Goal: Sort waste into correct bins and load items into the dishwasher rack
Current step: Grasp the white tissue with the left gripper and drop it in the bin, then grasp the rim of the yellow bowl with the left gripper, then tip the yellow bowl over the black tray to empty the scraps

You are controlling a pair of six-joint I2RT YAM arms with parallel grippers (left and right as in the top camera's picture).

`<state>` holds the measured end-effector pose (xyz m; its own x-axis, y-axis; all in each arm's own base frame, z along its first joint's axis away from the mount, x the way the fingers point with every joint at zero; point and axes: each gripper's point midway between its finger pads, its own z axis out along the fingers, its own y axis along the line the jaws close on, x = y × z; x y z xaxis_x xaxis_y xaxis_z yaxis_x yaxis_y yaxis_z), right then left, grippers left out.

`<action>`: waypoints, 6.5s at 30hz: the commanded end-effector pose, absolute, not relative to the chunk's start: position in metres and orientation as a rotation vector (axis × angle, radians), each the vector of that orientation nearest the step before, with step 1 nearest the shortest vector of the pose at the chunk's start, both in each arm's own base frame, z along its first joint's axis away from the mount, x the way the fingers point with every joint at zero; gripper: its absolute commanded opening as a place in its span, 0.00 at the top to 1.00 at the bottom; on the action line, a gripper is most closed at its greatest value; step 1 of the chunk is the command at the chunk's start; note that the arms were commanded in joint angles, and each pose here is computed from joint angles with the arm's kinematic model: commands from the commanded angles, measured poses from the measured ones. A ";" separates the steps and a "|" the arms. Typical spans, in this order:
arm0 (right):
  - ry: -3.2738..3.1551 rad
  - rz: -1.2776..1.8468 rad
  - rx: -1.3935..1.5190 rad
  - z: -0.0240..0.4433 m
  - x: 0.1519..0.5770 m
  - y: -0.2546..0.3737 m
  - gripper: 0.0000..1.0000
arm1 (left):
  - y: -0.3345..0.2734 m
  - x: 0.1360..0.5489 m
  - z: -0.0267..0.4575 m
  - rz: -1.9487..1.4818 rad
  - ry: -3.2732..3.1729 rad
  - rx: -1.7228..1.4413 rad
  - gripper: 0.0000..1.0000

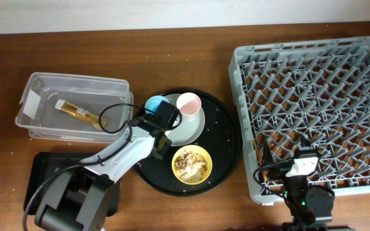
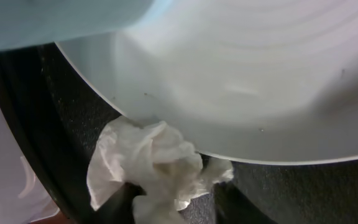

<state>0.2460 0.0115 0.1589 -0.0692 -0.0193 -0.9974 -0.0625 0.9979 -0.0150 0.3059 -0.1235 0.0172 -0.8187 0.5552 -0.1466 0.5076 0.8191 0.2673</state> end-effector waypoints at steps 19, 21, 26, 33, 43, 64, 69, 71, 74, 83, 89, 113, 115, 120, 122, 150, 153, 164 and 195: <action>1.643 0.040 -0.052 0.157 0.246 0.010 0.02 | -0.113 0.283 0.134 0.128 2.628 0.419 1.00; 1.643 0.040 -0.052 0.157 0.246 0.010 0.02 | -0.109 0.282 0.183 0.027 2.491 0.280 0.99; 1.643 0.040 -0.052 0.157 0.246 0.010 0.02 | -0.035 0.314 0.226 0.033 2.358 -0.096 0.99; 1.643 0.039 -0.052 0.157 0.246 0.010 0.02 | -0.004 0.392 0.150 0.002 2.444 -0.251 0.88; 1.643 0.039 -0.052 0.157 0.246 0.010 0.01 | -0.078 0.299 0.227 -0.397 2.419 -0.075 0.01; 1.643 0.040 -0.052 0.157 0.246 0.010 0.02 | -0.309 0.238 0.080 -0.524 2.749 0.451 0.51; 1.643 0.040 -0.052 0.157 0.246 0.010 0.01 | -0.313 0.237 0.064 -0.519 2.780 0.461 0.62; 1.643 0.039 -0.052 0.157 0.246 0.010 0.02 | -0.319 0.228 0.063 -0.526 2.782 0.499 0.66; 1.643 0.039 -0.052 0.157 0.246 0.010 0.02 | -0.315 0.212 0.057 -0.413 2.802 0.510 0.72; 1.643 0.040 -0.052 0.157 0.246 0.010 0.01 | -0.303 0.220 0.048 -0.286 2.788 0.481 0.72; 1.643 0.039 -0.052 0.157 0.246 0.010 0.02 | -0.302 0.211 0.027 -0.258 2.857 0.508 0.73; 1.643 0.039 -0.052 0.157 0.246 0.010 0.02 | -0.142 0.232 0.168 -0.327 2.762 0.197 1.00; 1.643 0.039 -0.052 0.157 0.246 0.010 0.02 | -0.110 0.240 0.181 -0.424 2.737 0.091 1.00; 1.643 0.040 -0.052 0.157 0.246 0.010 0.02 | -0.037 0.254 0.176 -0.668 2.640 -0.182 1.00; 1.643 0.040 -0.052 0.157 0.246 0.010 0.02 | -0.014 0.249 0.164 -0.789 2.562 -0.275 1.00; 1.643 0.040 -0.052 0.157 0.246 0.010 0.02 | 0.093 0.220 0.146 -1.401 1.621 -0.970 0.96; 1.643 0.039 -0.052 0.157 0.246 0.010 0.02 | 0.096 0.221 0.145 -1.352 1.638 -0.912 0.93; 1.643 0.039 -0.052 0.157 0.246 0.010 0.02 | 0.091 0.217 0.134 -1.349 1.721 -0.948 0.85; 1.643 0.039 -0.052 0.157 0.246 0.010 0.02 | 0.035 0.197 0.040 0.108 2.838 -0.984 0.54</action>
<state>0.2460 0.0115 0.1589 -0.0692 -0.0193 -0.9974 -0.0625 0.9979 -0.0150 0.2070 0.0315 0.0546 -0.7979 -0.5824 -0.1557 -0.5886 0.8084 -0.0073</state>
